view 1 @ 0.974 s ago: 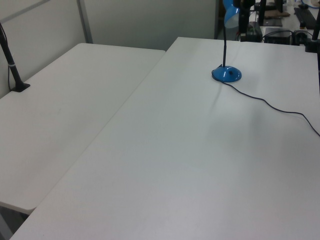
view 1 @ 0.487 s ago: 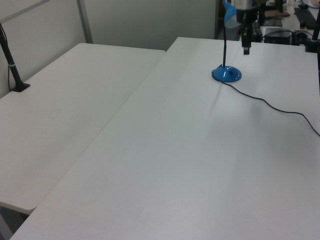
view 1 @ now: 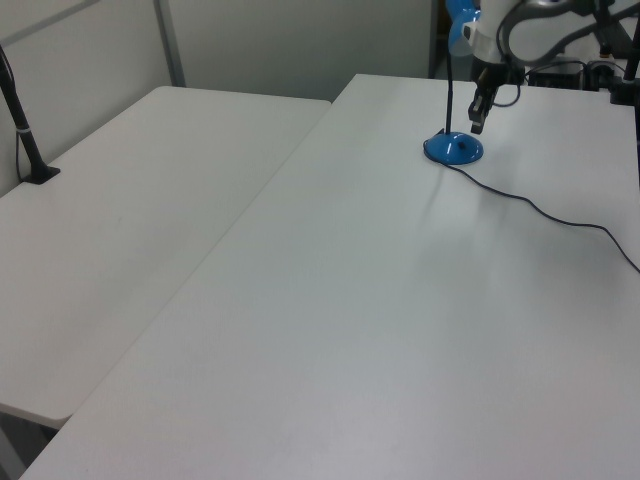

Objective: Turn on the lamp
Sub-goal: 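Move the gripper over the blue lamp base toward its switch, then lower the gripper onto the switch on the lamp base and press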

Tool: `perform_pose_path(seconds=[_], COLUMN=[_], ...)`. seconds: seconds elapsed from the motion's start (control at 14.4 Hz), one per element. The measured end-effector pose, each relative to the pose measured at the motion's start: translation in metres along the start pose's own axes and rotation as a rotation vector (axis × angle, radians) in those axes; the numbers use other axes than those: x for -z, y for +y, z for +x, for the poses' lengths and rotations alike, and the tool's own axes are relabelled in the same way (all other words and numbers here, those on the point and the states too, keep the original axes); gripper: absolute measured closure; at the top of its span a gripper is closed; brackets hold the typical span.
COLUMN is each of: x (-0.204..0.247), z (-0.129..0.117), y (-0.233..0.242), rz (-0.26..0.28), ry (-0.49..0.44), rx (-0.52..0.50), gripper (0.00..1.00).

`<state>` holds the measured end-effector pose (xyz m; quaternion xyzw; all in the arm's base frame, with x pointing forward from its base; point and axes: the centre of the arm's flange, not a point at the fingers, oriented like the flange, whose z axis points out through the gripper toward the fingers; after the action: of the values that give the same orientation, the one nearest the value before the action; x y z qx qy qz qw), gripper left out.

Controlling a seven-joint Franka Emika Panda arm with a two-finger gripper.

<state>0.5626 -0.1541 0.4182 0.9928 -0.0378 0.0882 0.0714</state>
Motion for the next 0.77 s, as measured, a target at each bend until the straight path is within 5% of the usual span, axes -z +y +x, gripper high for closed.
perform_pose_path(seconds=[0.77], x=[-0.061], z=[-0.008], y=[0.038], rz=[-0.004], ry=[0.252], rx=[-0.262], gripper=[0.99])
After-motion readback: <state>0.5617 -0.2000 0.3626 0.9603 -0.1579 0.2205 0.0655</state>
